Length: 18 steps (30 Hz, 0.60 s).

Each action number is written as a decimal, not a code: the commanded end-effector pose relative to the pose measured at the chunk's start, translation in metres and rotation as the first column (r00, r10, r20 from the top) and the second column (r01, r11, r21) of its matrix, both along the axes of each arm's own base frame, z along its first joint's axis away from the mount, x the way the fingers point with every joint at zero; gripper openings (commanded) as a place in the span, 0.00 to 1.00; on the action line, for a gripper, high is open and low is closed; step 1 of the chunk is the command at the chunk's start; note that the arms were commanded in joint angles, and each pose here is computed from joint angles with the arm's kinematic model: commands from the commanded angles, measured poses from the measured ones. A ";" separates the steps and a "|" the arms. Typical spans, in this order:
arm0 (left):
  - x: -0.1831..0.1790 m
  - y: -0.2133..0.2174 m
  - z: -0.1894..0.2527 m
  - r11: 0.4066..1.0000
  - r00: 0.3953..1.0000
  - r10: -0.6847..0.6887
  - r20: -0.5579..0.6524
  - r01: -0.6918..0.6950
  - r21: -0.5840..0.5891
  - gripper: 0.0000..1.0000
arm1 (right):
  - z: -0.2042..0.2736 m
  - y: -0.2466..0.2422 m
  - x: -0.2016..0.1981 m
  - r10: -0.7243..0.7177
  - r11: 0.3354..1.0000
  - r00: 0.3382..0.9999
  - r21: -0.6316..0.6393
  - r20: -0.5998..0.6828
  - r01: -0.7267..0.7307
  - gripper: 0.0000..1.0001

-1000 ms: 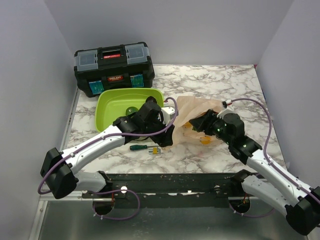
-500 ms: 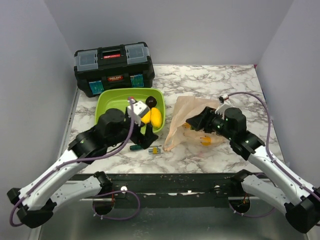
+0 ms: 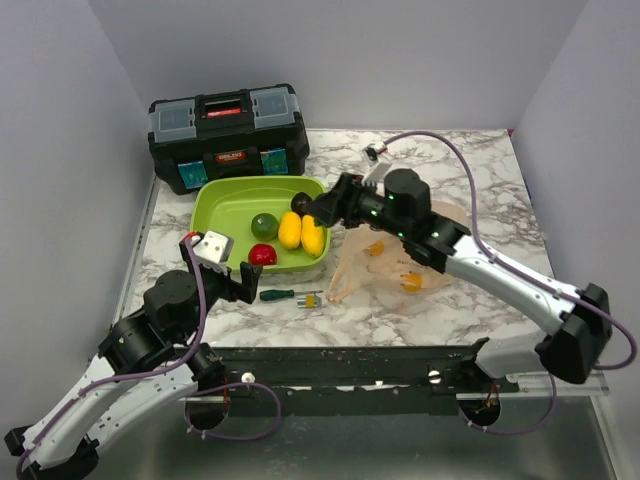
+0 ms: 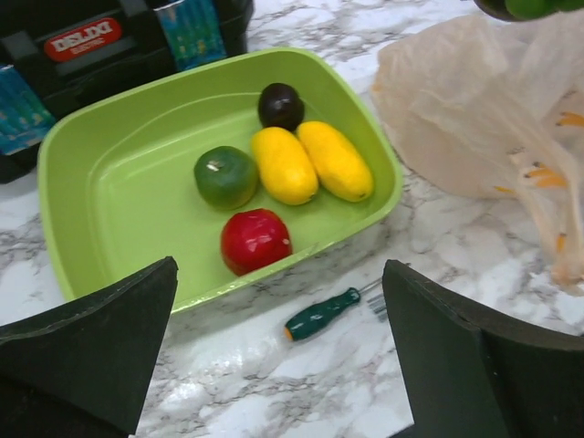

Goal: Take the fake fruits out of the plastic bag
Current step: Place the fake fruit in the bin.

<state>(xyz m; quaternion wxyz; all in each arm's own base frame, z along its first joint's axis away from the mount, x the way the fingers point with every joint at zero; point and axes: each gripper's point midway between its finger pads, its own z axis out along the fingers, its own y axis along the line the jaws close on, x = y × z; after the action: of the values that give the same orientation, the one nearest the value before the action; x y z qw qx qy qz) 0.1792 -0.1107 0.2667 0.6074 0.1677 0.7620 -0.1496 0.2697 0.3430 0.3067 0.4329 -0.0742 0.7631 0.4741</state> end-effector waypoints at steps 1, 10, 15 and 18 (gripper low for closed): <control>0.012 0.029 -0.007 0.987 0.987 0.154 0.054 -0.157 0.043 0.98 | 0.001 0.031 0.042 -0.105 0.994 0.994 -0.037 0.020 0.106 0.02; 0.013 0.029 -0.006 0.987 0.982 0.163 0.097 -0.162 -0.024 0.99 | -0.081 0.080 0.133 -0.359 0.919 0.933 -0.183 -0.024 0.349 0.04; 0.011 0.027 -0.006 0.989 0.984 0.147 0.102 -0.144 -0.034 0.99 | -0.112 0.107 0.157 -0.415 0.887 0.910 -0.220 0.006 0.406 0.05; 0.010 0.028 -0.003 0.989 0.983 0.143 0.116 -0.138 -0.049 0.99 | -0.134 0.112 0.171 -0.447 0.858 0.894 -0.275 0.013 0.433 0.06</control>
<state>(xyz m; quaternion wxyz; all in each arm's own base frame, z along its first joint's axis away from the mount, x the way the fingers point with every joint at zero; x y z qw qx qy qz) 0.1891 -0.0867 0.2549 0.6460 0.1177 0.7465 -0.1075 0.4203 0.4525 0.1763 0.4694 0.0294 0.8311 0.2967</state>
